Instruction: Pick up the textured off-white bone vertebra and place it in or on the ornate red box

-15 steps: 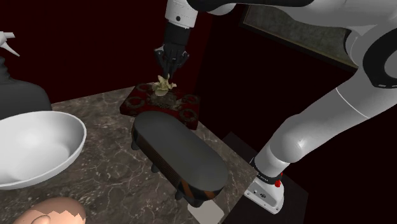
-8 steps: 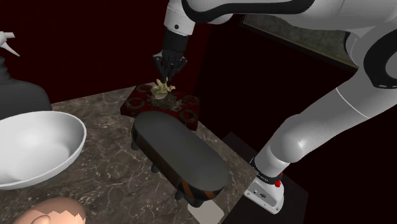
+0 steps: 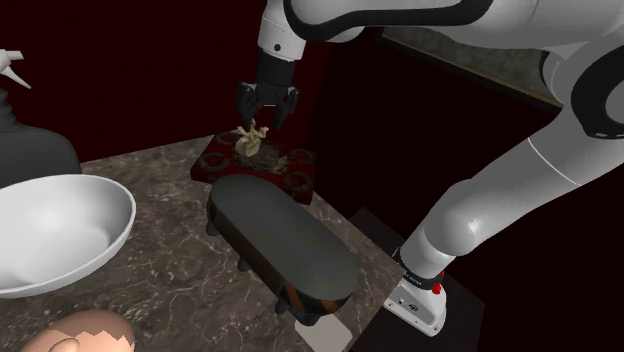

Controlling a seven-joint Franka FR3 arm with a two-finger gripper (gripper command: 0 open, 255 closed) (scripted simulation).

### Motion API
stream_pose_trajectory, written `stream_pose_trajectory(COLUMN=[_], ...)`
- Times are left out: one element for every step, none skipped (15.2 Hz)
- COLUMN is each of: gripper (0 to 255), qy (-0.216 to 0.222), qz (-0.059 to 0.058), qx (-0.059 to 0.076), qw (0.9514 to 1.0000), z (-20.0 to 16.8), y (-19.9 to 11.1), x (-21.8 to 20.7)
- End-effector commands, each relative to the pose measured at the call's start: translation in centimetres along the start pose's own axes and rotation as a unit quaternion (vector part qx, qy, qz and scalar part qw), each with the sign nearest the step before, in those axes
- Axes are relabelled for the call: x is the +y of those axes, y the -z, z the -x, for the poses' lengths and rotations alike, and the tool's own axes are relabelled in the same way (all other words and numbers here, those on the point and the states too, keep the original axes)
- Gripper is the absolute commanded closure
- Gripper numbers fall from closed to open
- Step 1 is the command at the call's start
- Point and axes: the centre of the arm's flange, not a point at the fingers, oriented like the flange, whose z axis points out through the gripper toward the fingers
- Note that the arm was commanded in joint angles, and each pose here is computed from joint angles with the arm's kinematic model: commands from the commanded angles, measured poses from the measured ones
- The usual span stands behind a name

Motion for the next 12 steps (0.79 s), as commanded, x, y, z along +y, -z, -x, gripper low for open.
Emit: stream_pose_trajectory(gripper=[0, 0, 0, 0, 0, 0, 0, 0, 0, 0, 0, 0], qy=[0.000, 0.000, 0.000, 0.000, 0.000, 0.000, 0.000, 0.000, 0.000, 0.000, 0.000, 0.000], qz=[0.001, 0.001, 0.001, 0.001, 0.001, 0.001, 0.001, 0.001, 0.001, 0.001, 0.001, 0.001], qx=[-0.002, -0.002, -0.002, -0.002, -0.002, -0.002, -0.002, -0.002, -0.002, -0.002, -0.002, -0.002], qw=[1.0000, 1.0000, 1.0000, 1.0000, 1.0000, 1.0000, 1.0000, 1.0000, 1.0000, 1.0000, 1.0000, 1.0000], z=[0.0, 0.0, -0.1, -0.1, -0.1, -0.1, -0.1, -0.1, -0.1, -0.1, -0.1, -0.1], y=[-0.2, -0.2, -0.1, 1.2, 2.5, 3.9, 4.9, 4.9, 4.9, 4.9, 4.9, 4.9], x=[0.0, 0.0, 0.1, 0.1, 0.1, 0.0, 0.0, 0.0, 0.0, 0.0, 0.0, 0.0])
